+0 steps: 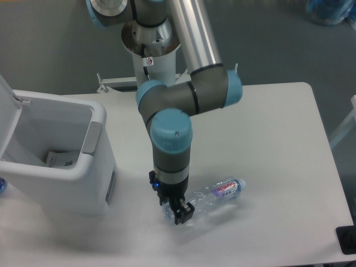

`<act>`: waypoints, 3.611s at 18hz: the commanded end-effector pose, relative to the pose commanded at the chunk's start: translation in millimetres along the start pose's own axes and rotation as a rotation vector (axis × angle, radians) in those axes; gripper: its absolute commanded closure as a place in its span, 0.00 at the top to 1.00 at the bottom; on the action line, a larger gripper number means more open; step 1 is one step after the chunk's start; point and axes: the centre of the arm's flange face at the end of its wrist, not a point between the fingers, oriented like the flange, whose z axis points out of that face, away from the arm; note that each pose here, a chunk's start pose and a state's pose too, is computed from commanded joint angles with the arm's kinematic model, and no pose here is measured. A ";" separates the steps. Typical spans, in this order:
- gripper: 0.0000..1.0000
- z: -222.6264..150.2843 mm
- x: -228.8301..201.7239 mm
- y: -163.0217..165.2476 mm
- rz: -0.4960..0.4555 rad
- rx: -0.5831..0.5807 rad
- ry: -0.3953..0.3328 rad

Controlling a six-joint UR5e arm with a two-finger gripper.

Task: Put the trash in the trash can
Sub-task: 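Close the gripper around the bottle's middle, then lift the bottle and carry it over the bin, then lower the bottle into the bin and open the gripper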

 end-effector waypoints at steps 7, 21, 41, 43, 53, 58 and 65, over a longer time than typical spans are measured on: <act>0.67 -83.8 -38.0 -4.8 -0.231 0.314 0.027; 0.67 -236.5 -7.8 -62.6 -0.317 0.682 0.131; 0.67 -283.3 133.8 -156.3 -0.289 0.717 0.319; 0.67 -273.4 140.5 -155.7 -0.293 0.703 0.339; 0.67 -237.2 149.6 -149.7 -0.315 0.658 0.384; 0.73 -228.1 150.4 -147.1 -0.321 0.647 0.393; 0.95 -238.8 166.6 -135.3 -0.319 0.647 0.390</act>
